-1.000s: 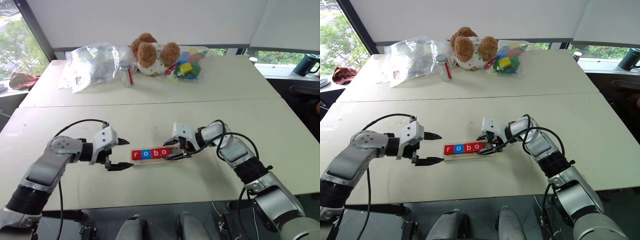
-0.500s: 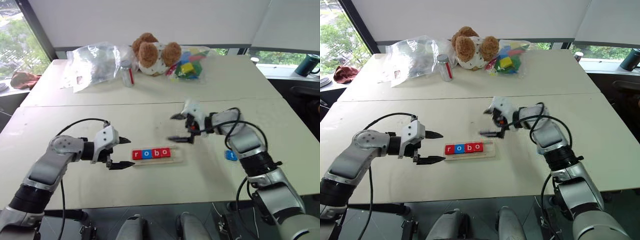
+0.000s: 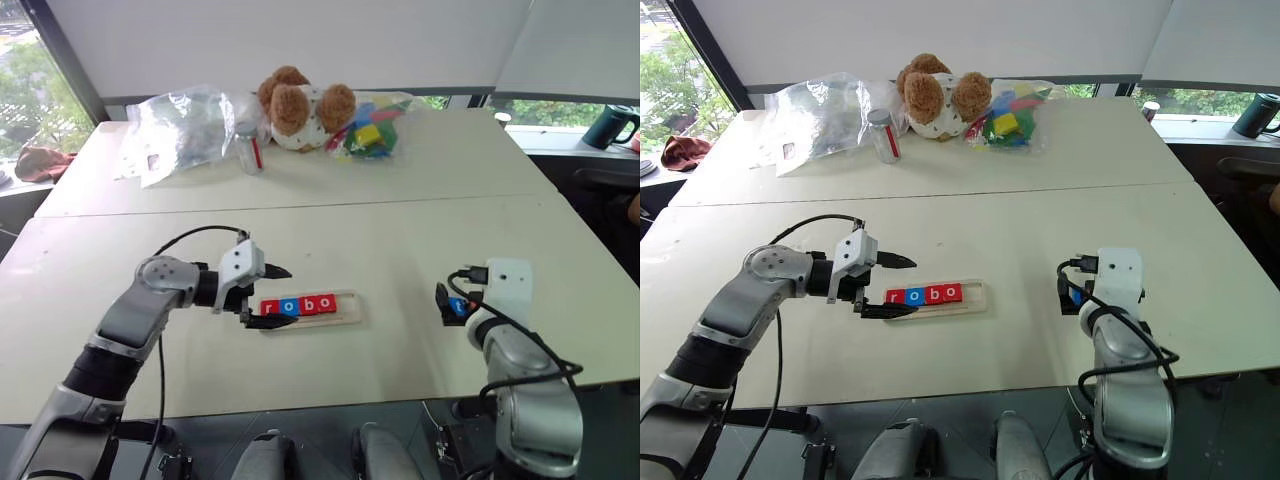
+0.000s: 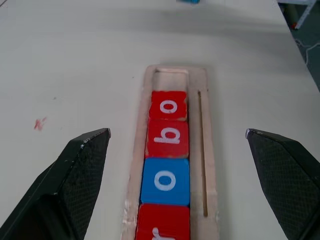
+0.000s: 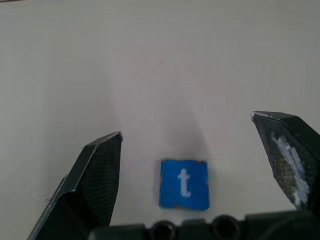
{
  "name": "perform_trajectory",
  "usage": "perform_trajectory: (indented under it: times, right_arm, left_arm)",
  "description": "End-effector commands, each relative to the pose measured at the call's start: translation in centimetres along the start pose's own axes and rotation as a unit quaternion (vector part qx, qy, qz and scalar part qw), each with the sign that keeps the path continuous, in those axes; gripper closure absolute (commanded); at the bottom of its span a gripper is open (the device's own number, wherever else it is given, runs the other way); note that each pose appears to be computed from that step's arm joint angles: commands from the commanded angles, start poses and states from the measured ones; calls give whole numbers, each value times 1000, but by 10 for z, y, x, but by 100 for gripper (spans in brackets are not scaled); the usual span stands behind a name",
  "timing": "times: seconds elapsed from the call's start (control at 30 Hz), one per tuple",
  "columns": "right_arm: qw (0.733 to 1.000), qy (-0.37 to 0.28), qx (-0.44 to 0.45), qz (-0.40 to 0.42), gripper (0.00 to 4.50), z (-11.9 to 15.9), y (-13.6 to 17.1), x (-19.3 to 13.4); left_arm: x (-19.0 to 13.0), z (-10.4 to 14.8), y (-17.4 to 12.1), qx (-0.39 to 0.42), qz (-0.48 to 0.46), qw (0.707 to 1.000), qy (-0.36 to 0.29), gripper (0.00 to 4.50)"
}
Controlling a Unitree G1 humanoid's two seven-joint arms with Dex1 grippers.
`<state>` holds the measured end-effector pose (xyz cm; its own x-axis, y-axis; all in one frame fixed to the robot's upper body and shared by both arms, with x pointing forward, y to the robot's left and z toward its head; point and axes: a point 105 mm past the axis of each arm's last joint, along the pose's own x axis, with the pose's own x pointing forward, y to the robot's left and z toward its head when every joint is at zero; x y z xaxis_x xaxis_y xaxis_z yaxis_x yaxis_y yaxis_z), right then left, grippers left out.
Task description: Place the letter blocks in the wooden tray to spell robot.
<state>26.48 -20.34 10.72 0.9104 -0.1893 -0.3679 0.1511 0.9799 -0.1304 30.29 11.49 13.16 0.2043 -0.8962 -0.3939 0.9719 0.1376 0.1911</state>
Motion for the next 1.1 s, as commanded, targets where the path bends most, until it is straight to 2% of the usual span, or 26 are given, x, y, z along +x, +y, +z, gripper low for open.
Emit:
perform_trajectory:
  times: [0.03,0.13,0.37,0.47,0.57,0.63,0.83,0.97,1.1]
  right_arm:
    - [999,16,40,-25,6,-7,-9,-8]
    - [996,33,74,-23,6,-13,-9,-4]
    - [996,49,75,8,6,-19,-3,13]
    - [994,64,83,12,85,-26,-1,16]
    - [995,64,76,10,247,-28,-2,16]
    - [996,61,70,10,337,-27,-3,17]
    - [997,-12,4,72,336,5,18,20]
    - [990,-14,12,139,336,8,47,13]
    - [983,5,18,181,336,1,65,14]
  left_arm:
    - [0,3,3,18,-2,1000,0,0]
    - [2,1,2,18,-4,1000,4,0]
    - [0,-1,1,14,5,1000,6,0]
    - [-2,-2,0,11,12,1000,6,0]
    - [-5,-4,1,8,18,1000,8,0]
    - [-5,-4,1,7,20,1000,8,0]
    - [-7,-7,3,18,33,999,18,0]
    - [-7,-7,1,10,28,999,15,0]
    - [-7,-6,1,12,28,999,15,0]
